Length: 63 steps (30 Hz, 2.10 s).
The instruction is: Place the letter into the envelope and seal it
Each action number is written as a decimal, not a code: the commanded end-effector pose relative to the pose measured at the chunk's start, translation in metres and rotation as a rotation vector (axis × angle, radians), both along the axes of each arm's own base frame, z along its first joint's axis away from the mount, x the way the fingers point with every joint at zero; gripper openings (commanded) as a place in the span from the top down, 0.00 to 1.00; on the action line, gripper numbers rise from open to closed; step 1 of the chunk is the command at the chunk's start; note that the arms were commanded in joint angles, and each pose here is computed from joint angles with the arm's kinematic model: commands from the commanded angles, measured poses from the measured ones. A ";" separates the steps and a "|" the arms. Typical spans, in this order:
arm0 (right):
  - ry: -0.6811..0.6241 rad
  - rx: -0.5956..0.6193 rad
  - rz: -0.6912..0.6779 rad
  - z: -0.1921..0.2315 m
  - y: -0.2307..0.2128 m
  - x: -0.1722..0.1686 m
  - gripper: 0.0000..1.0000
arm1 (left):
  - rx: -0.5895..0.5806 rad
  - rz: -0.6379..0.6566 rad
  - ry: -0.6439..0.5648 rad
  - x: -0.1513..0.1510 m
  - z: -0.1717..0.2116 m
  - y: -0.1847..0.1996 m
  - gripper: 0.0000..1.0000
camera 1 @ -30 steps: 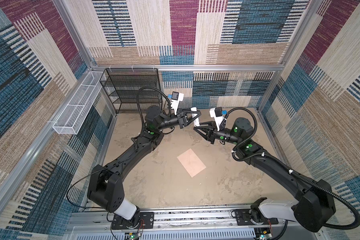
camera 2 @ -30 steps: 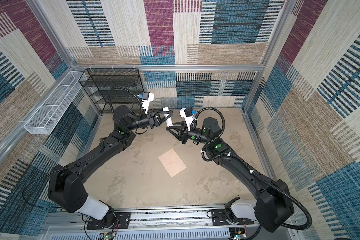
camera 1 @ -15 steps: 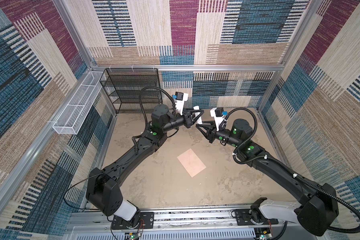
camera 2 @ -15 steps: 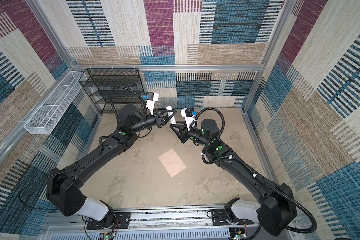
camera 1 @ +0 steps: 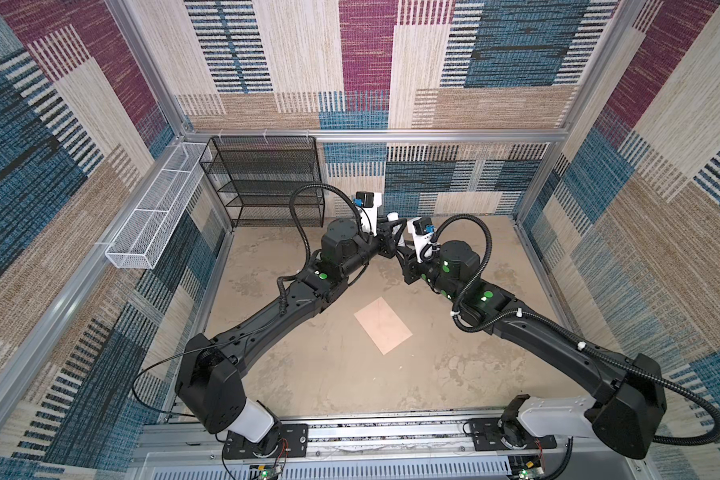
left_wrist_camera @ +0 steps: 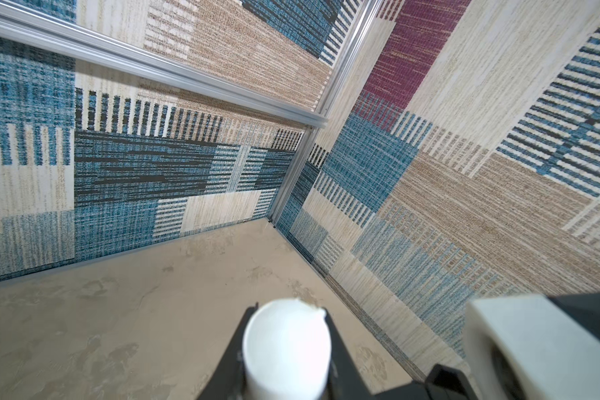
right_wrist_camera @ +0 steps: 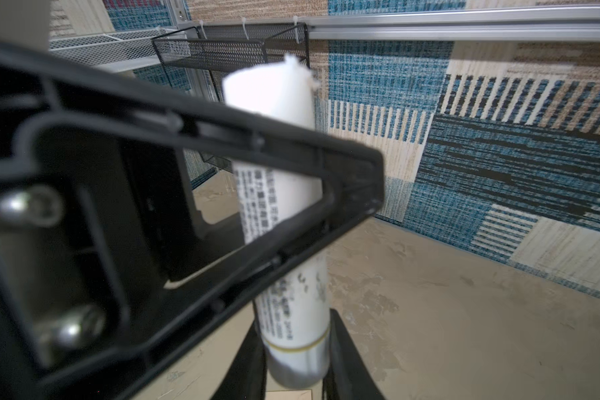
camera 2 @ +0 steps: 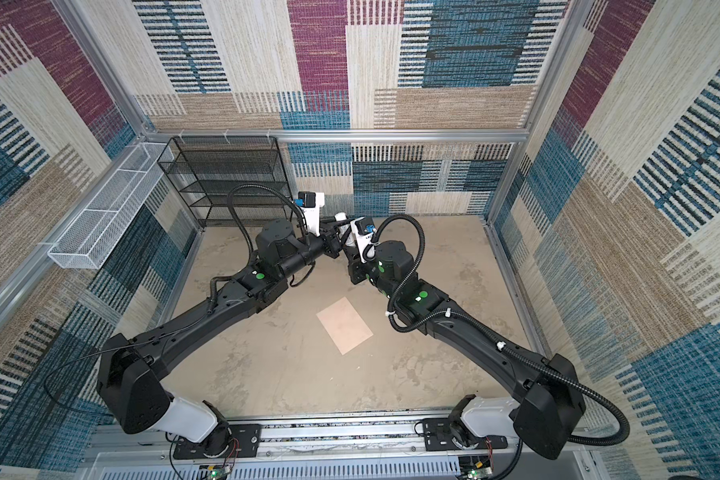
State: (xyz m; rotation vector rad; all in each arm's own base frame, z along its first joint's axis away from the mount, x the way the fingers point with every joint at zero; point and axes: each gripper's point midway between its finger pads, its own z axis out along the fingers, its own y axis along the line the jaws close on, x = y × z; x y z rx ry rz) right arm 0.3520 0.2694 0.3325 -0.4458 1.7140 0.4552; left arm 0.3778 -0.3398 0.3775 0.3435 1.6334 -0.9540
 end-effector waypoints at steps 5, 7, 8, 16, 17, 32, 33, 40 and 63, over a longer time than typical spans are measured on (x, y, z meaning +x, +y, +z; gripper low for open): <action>-0.179 0.122 0.031 0.054 0.000 -0.008 0.59 | 0.089 -0.035 0.124 -0.006 -0.039 0.008 1.00; -0.145 0.113 0.086 0.042 0.005 -0.016 0.52 | 0.049 -0.038 0.125 -0.001 -0.031 0.018 1.00; -0.130 0.113 0.113 0.036 0.006 -0.021 0.49 | 0.030 -0.037 0.123 0.001 -0.026 0.024 1.00; -0.087 0.151 0.342 0.023 0.014 -0.059 0.37 | -0.068 -0.160 0.074 -0.002 0.015 0.043 1.00; -0.088 0.160 0.371 0.025 0.014 -0.063 0.37 | -0.081 -0.182 0.068 -0.005 0.019 0.043 1.00; -0.057 0.289 0.653 0.047 0.021 -0.083 0.44 | -0.192 -0.600 -0.009 -0.067 0.053 0.027 1.00; -0.056 0.292 0.660 0.048 0.021 -0.083 0.45 | -0.194 -0.606 -0.016 -0.069 0.054 0.027 1.00; -0.046 0.303 0.683 0.049 0.023 -0.084 0.52 | -0.198 -0.629 -0.019 -0.073 0.055 0.026 1.00; -0.019 0.301 0.714 0.047 0.033 -0.078 0.69 | -0.190 -0.623 -0.025 -0.067 0.051 0.021 1.00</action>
